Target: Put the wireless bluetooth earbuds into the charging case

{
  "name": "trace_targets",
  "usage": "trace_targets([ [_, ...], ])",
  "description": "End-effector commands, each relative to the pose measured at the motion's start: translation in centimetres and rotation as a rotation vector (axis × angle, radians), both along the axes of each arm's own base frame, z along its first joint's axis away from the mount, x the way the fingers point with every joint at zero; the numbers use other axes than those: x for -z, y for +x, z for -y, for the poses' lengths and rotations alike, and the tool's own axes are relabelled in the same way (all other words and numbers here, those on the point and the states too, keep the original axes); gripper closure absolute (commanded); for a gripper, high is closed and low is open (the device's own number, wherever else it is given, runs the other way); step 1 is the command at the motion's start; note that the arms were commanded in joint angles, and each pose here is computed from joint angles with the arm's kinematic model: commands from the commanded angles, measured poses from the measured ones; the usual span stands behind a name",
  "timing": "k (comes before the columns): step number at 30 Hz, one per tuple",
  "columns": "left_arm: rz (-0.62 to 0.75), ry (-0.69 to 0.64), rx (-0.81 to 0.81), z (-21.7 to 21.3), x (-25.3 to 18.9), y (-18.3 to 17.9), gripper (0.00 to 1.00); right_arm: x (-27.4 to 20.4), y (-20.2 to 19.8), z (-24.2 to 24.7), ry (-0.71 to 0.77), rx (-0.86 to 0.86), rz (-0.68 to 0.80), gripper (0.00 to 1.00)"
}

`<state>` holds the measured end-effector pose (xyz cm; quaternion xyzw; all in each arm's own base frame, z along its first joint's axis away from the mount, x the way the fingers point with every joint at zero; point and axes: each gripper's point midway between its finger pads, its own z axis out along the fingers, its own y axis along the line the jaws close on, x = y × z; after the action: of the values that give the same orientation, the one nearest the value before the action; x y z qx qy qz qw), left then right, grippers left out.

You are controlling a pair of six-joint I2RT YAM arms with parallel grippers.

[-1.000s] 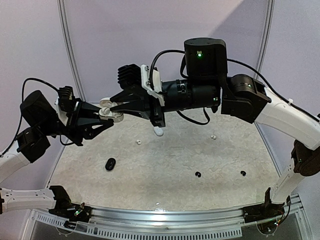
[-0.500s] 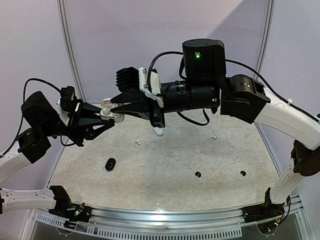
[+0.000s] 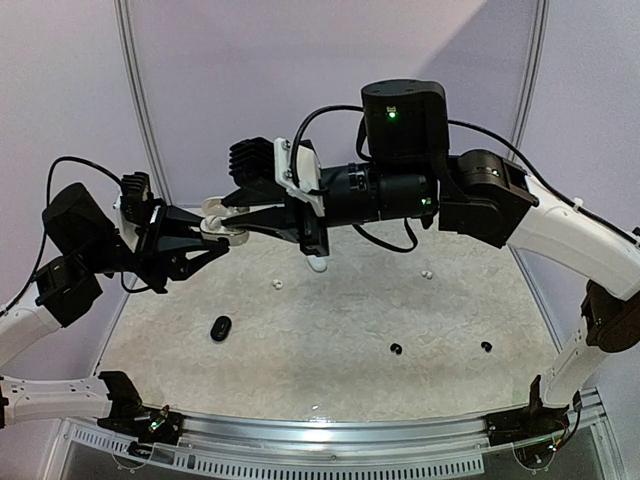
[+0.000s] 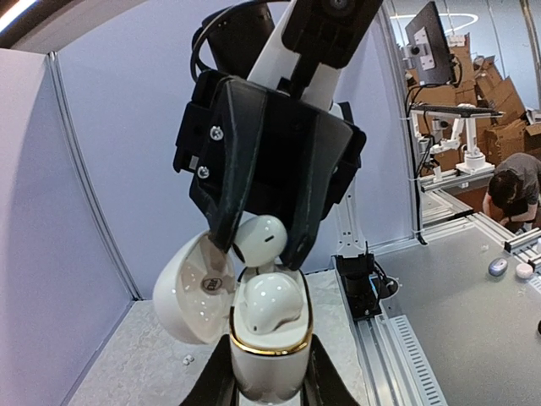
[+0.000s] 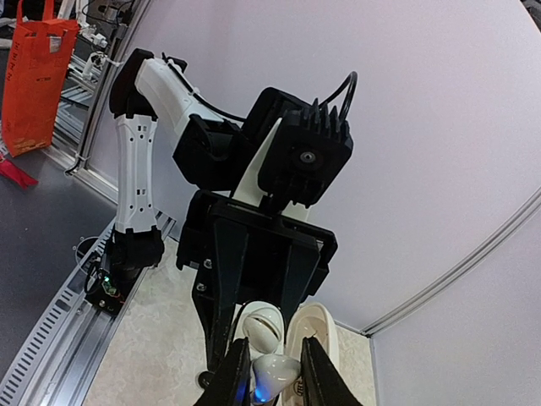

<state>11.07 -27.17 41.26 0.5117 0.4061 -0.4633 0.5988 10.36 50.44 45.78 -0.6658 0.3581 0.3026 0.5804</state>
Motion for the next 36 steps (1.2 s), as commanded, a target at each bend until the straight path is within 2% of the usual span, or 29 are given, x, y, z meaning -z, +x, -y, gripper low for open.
trace_targets([
  [1,0.059,-0.061,0.02,-0.56,-1.71,-1.15,1.0,3.16,0.95,-0.5,-0.092,0.043,-0.022,0.79],
  [14,0.034,-0.057,0.022,-0.48,-1.59,-1.05,1.0,2.92,0.93,-0.47,-0.079,0.048,-0.031,0.75],
  [36,-0.026,-0.057,0.005,-0.42,-1.49,-0.5,1.0,2.81,1.38,-0.71,-0.074,0.066,-0.016,0.57],
])
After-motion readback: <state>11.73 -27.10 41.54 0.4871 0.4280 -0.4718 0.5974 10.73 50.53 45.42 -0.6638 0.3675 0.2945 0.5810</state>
